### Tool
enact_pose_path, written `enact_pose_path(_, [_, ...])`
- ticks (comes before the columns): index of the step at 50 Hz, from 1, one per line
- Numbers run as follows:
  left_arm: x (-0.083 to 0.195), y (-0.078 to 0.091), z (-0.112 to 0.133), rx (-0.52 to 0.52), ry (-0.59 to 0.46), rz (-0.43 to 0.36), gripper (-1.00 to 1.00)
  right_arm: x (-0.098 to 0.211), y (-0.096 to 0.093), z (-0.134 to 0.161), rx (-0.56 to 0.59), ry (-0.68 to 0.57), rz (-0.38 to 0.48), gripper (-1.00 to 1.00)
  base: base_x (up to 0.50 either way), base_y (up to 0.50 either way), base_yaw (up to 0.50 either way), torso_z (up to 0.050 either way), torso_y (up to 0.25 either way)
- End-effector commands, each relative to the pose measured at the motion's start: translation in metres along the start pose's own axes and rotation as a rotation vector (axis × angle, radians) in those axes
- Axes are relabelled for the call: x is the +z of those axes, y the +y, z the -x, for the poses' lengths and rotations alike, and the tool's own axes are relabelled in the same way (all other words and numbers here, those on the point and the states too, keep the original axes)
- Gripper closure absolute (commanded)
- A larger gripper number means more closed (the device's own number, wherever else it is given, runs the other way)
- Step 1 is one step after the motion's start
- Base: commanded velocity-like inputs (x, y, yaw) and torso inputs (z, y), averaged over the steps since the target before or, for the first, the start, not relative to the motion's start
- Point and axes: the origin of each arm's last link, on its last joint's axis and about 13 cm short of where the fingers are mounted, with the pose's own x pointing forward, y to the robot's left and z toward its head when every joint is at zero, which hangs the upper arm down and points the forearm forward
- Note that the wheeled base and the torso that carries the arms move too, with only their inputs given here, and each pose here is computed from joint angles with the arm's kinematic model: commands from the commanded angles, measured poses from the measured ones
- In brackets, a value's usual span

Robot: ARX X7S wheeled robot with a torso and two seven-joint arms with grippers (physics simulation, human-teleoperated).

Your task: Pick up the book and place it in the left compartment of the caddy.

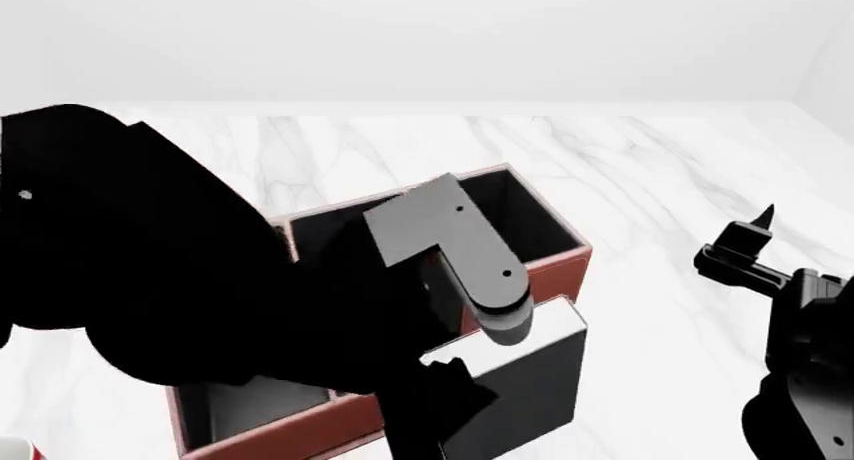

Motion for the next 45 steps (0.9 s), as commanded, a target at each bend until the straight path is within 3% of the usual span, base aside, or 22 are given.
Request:
enact_pose_path(1, [0.030, -0.017, 0.074, 0.149, -0.165, 0.067, 1.00, 0.002, 0.002, -0.001, 0.000, -0.003, 0.000, -1.00, 0.00, 0.00, 0.00, 0.000, 0.000])
enact_pose_path(4, [0.035, -0.022, 0.092, 0.146, -0.200, 0.112, 1.00, 0.003, 0.002, -0.001, 0.002, -0.006, -0.002, -1.00, 0.00, 0.00, 0.00, 0.000, 0.003])
enact_pose_path(9, [0.042, -0.036, 0.117, 0.148, -0.289, 0.120, 1.00, 0.002, 0.002, -0.002, -0.001, -0.005, -0.003, -1.00, 0.00, 0.00, 0.00, 0.000, 0.000])
enact_pose_path(10, [0.045, -0.039, 0.126, 0.204, -0.313, 0.155, 1.00, 0.003, 0.002, -0.002, -0.001, -0.006, -0.004, -1.00, 0.00, 0.00, 0.00, 0.000, 0.000])
enact_pose_path(11, [0.046, -0.041, 0.129, 0.194, -0.319, 0.189, 1.00, 0.003, 0.002, -0.002, -0.001, -0.007, -0.003, -1.00, 0.00, 0.00, 0.00, 0.000, 0.000])
enact_pose_path(13, [0.052, -0.041, 0.138, 0.276, -0.382, 0.196, 1.00, 0.004, 0.003, -0.002, 0.000, -0.008, -0.003, -1.00, 0.00, 0.00, 0.00, 0.000, 0.005])
enact_pose_path(14, [0.057, -0.039, 0.144, 0.402, -0.402, 0.226, 1.00, 0.004, 0.003, -0.002, 0.002, -0.009, -0.004, -1.00, 0.00, 0.00, 0.00, 0.000, 0.000])
enact_pose_path(16, [0.063, -0.035, 0.150, 0.516, -0.441, 0.283, 1.00, 0.003, 0.004, -0.002, 0.003, -0.009, -0.005, -1.00, 0.00, 0.00, 0.00, 0.000, 0.000])
enact_pose_path(18, [0.066, -0.035, 0.152, 0.593, -0.420, 0.336, 1.00, 0.002, 0.004, -0.003, 0.004, -0.007, -0.004, -1.00, 0.00, 0.00, 0.00, 0.000, 0.000])
enact_pose_path(19, [0.069, -0.037, 0.154, 0.582, -0.428, 0.360, 1.00, 0.002, 0.005, -0.003, 0.004, -0.006, -0.002, -1.00, 0.00, 0.00, 0.00, 0.000, 0.000])
enact_pose_path(21, [0.075, -0.035, 0.157, 0.640, -0.433, 0.463, 1.00, 0.002, 0.005, -0.003, 0.005, -0.006, -0.001, -1.00, 0.00, 0.00, 0.00, 0.000, 0.000])
enact_pose_path(24, [0.077, -0.032, 0.151, 0.705, -0.419, 0.522, 1.00, 0.002, 0.005, -0.002, 0.008, -0.006, -0.001, -1.00, 0.00, 0.00, 0.00, 0.000, 0.000])
enact_pose_path(28, [0.081, -0.027, 0.145, 0.929, -0.358, 0.632, 1.00, 0.001, 0.005, -0.002, 0.009, -0.006, -0.001, -1.00, 0.00, 0.00, 0.00, 0.000, 0.000])
enact_pose_path(29, [0.083, -0.022, 0.141, 1.142, -0.421, 0.686, 1.00, 0.001, 0.005, -0.002, 0.009, -0.005, 0.000, -1.00, 0.00, 0.00, 0.00, 0.000, 0.000])
enact_pose_path(30, [0.083, -0.021, 0.138, 1.160, -0.369, 0.723, 1.00, 0.001, 0.006, -0.002, 0.010, -0.004, -0.001, -1.00, 0.00, 0.00, 0.00, 0.000, 0.000])
enact_pose_path(32, [0.084, -0.016, 0.135, 1.103, -0.289, 0.804, 1.00, 0.001, 0.006, -0.002, 0.011, -0.005, -0.002, -1.00, 0.00, 0.00, 0.00, 0.000, 0.000])
enact_pose_path(38, [0.089, -0.001, 0.133, 1.155, -0.186, 0.851, 1.00, 0.002, 0.007, -0.002, 0.014, -0.006, -0.003, -1.00, 0.00, 0.00, 0.00, 0.000, 0.002])
enact_pose_path(40, [0.092, 0.001, 0.133, 1.193, -0.190, 0.872, 1.00, 0.001, 0.007, -0.003, 0.014, -0.005, -0.003, -1.00, 0.00, 0.00, 0.00, 0.000, 0.000])
enact_pose_path(45, [0.096, 0.004, 0.134, 1.173, -0.187, 0.942, 1.00, 0.002, 0.007, -0.003, 0.015, -0.004, -0.002, -1.00, 0.00, 0.00, 0.00, 0.000, 0.002])
